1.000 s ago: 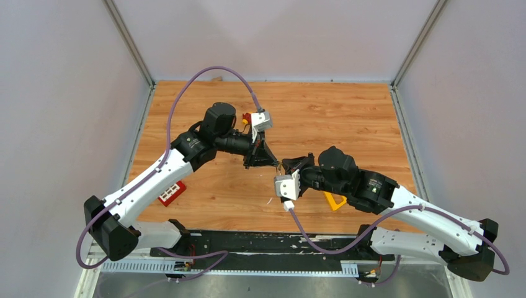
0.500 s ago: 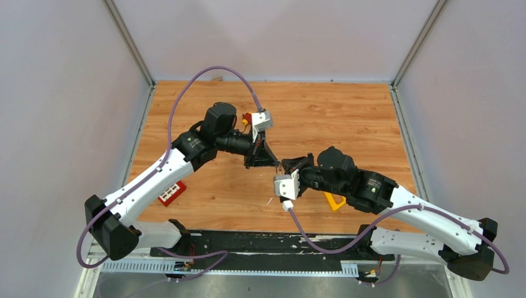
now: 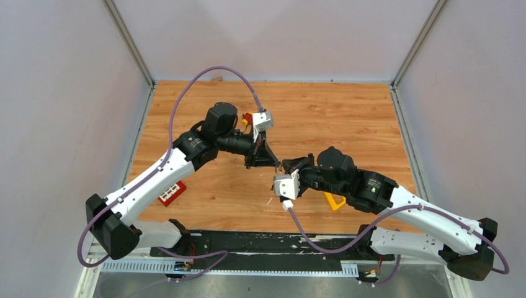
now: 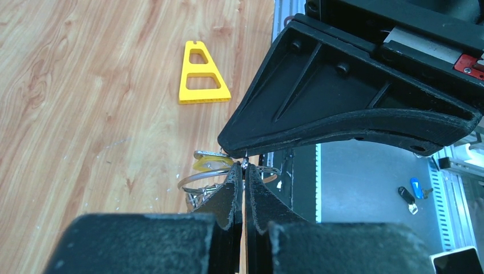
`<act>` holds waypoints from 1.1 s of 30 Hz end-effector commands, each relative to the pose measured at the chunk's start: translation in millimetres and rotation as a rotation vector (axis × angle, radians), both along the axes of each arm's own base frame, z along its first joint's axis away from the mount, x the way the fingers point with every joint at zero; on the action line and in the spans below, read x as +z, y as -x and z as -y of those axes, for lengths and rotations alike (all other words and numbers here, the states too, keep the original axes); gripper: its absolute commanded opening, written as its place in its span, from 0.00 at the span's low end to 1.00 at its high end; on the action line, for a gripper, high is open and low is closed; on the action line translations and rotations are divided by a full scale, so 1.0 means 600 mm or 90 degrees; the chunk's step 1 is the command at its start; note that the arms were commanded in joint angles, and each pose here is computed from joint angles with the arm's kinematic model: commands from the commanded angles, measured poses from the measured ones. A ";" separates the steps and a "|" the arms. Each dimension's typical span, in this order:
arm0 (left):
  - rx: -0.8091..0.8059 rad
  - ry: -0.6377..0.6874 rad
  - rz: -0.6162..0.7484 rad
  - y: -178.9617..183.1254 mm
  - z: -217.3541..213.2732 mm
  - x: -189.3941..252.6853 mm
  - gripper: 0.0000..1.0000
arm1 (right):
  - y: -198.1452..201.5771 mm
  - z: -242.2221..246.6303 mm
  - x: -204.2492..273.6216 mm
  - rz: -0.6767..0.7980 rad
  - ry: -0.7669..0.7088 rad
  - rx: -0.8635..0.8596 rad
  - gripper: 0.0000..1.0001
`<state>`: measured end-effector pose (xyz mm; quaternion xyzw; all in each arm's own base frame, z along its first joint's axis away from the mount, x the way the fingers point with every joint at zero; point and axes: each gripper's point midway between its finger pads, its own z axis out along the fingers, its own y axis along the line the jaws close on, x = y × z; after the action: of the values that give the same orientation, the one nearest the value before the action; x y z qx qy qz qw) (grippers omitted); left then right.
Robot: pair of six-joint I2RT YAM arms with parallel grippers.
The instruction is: Put the keys on the keyring
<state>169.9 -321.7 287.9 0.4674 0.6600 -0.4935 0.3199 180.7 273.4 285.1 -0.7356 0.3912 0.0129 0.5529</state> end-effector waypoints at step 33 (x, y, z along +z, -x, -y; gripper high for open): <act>0.048 -0.011 0.004 -0.038 0.016 -0.005 0.00 | 0.012 -0.028 0.067 0.018 -0.089 0.025 0.00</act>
<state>176.0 -324.7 277.7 0.4536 0.6789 -0.4888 0.3073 181.4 269.1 277.6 -0.7373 0.4060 0.0097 0.5398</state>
